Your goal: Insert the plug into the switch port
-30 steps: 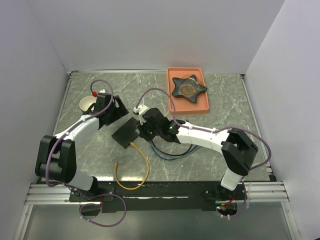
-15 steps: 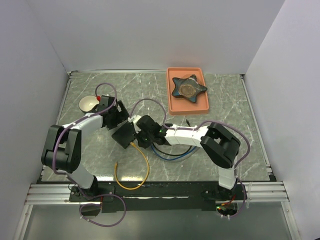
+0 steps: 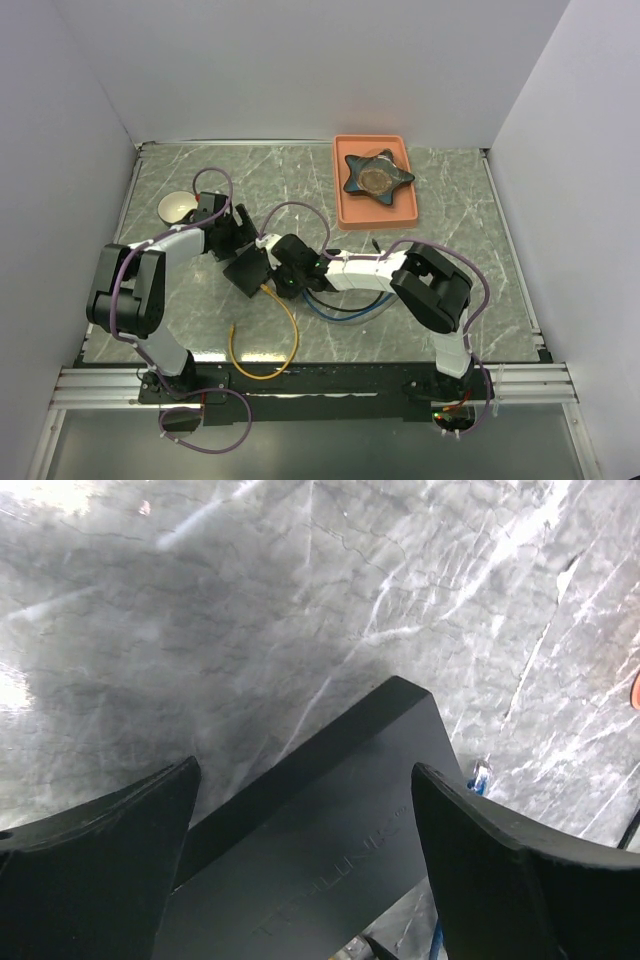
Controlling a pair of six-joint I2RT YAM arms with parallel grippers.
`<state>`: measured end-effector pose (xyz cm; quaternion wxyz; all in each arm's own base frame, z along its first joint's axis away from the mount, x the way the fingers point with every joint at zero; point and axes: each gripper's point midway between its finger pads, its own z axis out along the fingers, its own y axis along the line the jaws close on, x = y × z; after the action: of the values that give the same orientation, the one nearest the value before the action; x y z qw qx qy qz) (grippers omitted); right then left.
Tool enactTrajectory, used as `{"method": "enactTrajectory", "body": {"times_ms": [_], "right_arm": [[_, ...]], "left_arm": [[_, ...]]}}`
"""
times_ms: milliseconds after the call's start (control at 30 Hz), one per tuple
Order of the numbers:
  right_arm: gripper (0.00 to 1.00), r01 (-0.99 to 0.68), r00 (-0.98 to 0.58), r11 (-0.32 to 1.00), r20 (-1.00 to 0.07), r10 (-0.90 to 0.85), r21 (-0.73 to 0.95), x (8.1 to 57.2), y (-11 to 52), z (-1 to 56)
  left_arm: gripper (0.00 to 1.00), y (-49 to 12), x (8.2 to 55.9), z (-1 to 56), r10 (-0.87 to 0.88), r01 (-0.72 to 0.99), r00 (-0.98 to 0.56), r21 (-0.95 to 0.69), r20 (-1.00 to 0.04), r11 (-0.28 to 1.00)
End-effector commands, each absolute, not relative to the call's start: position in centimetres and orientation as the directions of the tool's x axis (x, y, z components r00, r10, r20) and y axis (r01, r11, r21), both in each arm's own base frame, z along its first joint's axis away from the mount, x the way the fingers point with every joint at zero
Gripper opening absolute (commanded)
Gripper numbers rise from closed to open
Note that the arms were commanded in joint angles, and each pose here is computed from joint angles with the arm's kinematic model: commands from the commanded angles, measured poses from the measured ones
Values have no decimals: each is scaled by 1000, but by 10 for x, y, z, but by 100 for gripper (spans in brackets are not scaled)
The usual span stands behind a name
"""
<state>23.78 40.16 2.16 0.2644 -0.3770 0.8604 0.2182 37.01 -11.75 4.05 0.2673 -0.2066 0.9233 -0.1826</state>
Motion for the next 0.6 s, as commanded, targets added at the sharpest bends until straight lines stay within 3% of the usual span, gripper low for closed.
{"method": "enactTrajectory", "body": {"times_ms": [0, 567], "right_arm": [[0, -744, -578, 646, -649, -495, 169, 249, 407, 24], [0, -698, -607, 692, -667, -432, 187, 271, 408, 35]], "left_arm": [[92, -125, 369, 38, -458, -246, -790, -473, -407, 846], [86, -129, 367, 34, -451, -238, -803, -485, -389, 842]]}}
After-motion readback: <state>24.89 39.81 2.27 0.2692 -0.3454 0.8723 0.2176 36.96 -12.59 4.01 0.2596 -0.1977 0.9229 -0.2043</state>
